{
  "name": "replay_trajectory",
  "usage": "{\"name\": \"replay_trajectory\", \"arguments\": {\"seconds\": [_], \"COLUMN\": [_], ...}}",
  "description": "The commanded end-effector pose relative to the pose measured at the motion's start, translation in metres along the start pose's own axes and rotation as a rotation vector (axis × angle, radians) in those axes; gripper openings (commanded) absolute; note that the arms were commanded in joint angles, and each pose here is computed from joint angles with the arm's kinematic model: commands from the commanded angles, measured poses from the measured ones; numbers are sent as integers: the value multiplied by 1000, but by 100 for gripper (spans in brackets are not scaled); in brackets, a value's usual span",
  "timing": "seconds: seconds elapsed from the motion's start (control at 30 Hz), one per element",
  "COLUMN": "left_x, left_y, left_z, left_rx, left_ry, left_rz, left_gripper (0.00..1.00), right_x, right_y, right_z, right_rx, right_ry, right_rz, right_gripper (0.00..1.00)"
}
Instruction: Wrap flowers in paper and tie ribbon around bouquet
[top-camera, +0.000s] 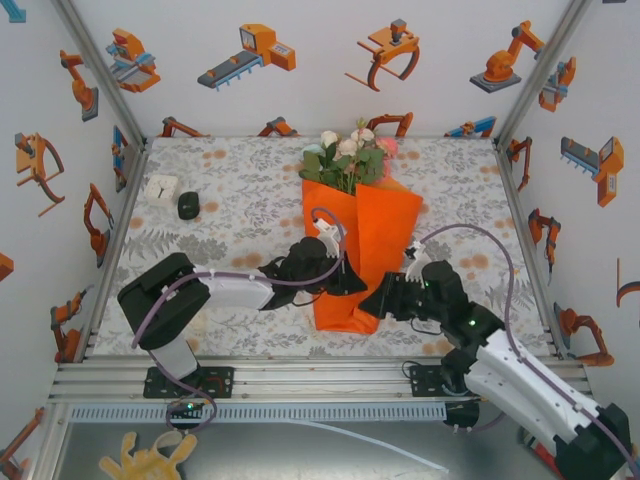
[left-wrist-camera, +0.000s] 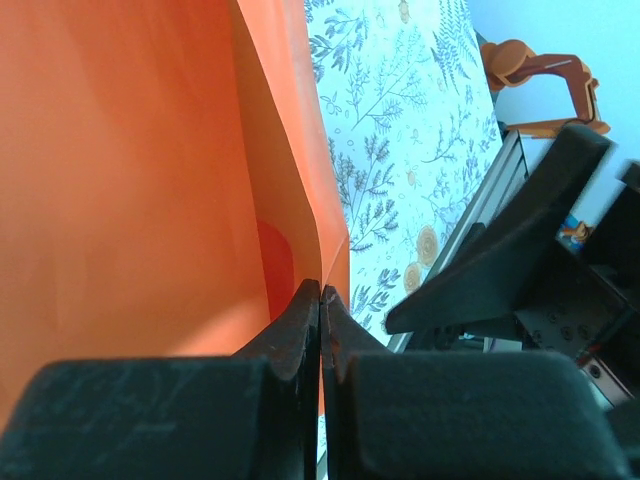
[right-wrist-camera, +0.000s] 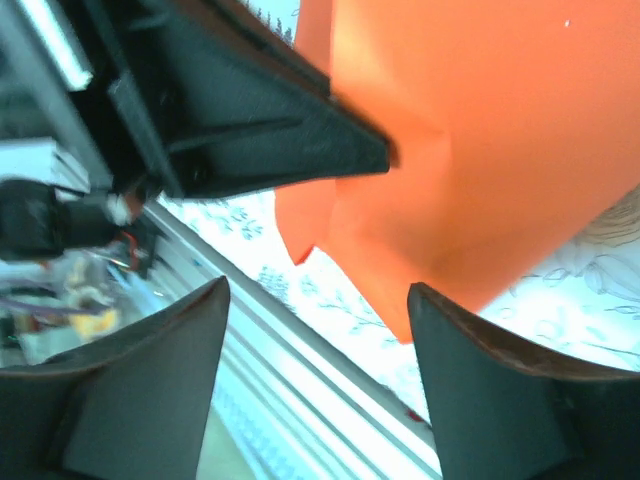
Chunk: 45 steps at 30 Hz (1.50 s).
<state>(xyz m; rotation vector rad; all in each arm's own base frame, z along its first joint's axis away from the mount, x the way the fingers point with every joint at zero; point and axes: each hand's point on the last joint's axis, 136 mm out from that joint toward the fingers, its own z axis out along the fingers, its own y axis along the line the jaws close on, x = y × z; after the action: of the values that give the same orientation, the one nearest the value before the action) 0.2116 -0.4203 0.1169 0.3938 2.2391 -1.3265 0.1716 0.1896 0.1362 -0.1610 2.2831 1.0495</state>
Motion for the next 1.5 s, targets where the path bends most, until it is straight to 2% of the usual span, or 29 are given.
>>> {"name": "replay_trajectory", "arguments": {"seconds": [0.0,0.03,0.1,0.2,0.33,0.5,0.7,0.8,0.87,0.93,1.1,1.2,1.27,1.37,1.47], "left_x": [-13,-14,-15,-18,-21,-20,-14,-12,-12,-14,-22,-27,-30,-27,-14], "left_y": [-7,-8,-7,-6,-7,-6,2,5,4,1,-9,-18,-19,-4,27], "left_z": [-3,-3,-4,-5,-6,-7,-4,-3,-3,-6,-20,-38,-55,-85,-107], "left_rx": [33,36,35,40,45,41,17,12,15,20,25,23,-4,-138,-358], "left_ry": [-41,-43,-47,-53,-60,-54,-41,-39,-36,-42,-73,-86,-107,-133,-100], "left_rz": [-24,-26,-37,-59,-68,-70,-77,-73,-66,-51,7,78,118,181,255], "left_gripper": [6,6,6,6,6,6,8,13,22,26,41,50,52,52,40], "right_x": [3,2,2,12,18,8,15,34,49,59,66,62,61,63,64], "right_y": [-17,-17,-13,-11,-18,-27,-14,-3,3,2,-12,-18,-17,-14,-11], "right_z": [-16,-19,-17,-3,15,22,43,53,57,58,54,52,51,53,54], "right_rx": [128,139,141,161,281,441,397,298,220,184,206,232,230,212,193], "right_ry": [-53,-79,-98,-67,-53,-114,-81,0,48,70,64,40,36,46,50], "right_rz": [-205,-241,-302,-381,-508,-647,-669,-671,-653,-616,-547,-541,-544,-547,-543], "right_gripper": [86,90,90,83,80,79,70,68,65,61,43,43,44,45,44]}}
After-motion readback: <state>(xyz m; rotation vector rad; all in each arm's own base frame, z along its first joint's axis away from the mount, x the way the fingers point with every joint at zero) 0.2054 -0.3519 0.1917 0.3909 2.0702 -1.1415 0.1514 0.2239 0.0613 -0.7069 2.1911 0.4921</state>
